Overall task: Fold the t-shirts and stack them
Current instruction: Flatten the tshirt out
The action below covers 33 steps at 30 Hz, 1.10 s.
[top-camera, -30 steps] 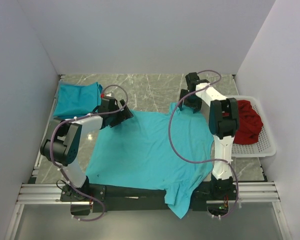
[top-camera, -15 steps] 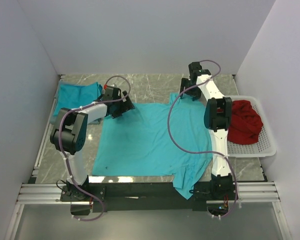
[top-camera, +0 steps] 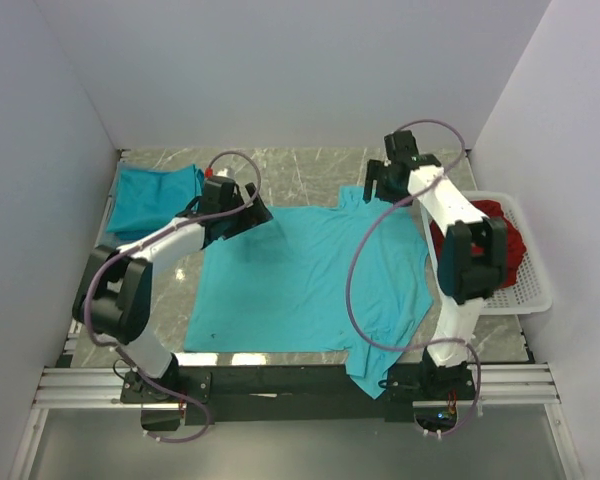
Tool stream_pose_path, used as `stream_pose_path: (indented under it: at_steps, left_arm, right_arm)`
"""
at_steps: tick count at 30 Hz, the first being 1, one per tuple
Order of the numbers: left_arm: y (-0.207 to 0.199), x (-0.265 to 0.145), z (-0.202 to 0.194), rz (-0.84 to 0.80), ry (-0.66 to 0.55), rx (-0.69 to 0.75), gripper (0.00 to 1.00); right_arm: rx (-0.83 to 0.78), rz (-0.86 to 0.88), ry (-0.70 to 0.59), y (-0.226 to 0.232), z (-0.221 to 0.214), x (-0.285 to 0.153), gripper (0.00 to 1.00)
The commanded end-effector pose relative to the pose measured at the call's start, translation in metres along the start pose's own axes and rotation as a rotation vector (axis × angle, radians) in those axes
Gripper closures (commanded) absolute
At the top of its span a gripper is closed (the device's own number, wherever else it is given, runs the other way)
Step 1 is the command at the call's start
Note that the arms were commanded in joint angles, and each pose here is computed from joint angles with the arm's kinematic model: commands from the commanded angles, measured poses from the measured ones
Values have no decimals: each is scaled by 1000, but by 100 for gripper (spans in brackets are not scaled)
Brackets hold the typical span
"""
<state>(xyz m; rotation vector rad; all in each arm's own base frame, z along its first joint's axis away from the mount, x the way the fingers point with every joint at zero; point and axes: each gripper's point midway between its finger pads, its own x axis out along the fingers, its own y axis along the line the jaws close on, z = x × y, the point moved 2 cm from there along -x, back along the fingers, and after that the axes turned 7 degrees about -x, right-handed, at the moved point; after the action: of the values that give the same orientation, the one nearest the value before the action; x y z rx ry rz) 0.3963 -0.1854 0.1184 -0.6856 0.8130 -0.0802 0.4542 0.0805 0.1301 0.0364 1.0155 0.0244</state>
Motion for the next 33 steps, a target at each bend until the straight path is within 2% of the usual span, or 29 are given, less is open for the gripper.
stream_pose_path:
  at_steps: [1,7,12,19,26,33]
  left_arm:
    - [4,-18,-9,-26,-22,11,0]
    - [32,-23,-39,7,35,0,1]
    - [50,-16,-47,64,38,-6,1]
    - [62,8,-42,136,48,-2,1]
    - [65,29,-19,149,51,-29,1]
    - [56,50,-5,139,80,-10,1]
  right_arm:
    - [53,-19,-50,7,-37,-17,16]
    - [92,-60,58,-8,-117,-23,16]
    - [57,-92,112,-16,-142,-18,16]
    - [37,-84,179,-10,-131,13,16]
    - [12,-85,256,-9,-115,41,16]
    - [-20,-79,278,-12,-70,71,16]
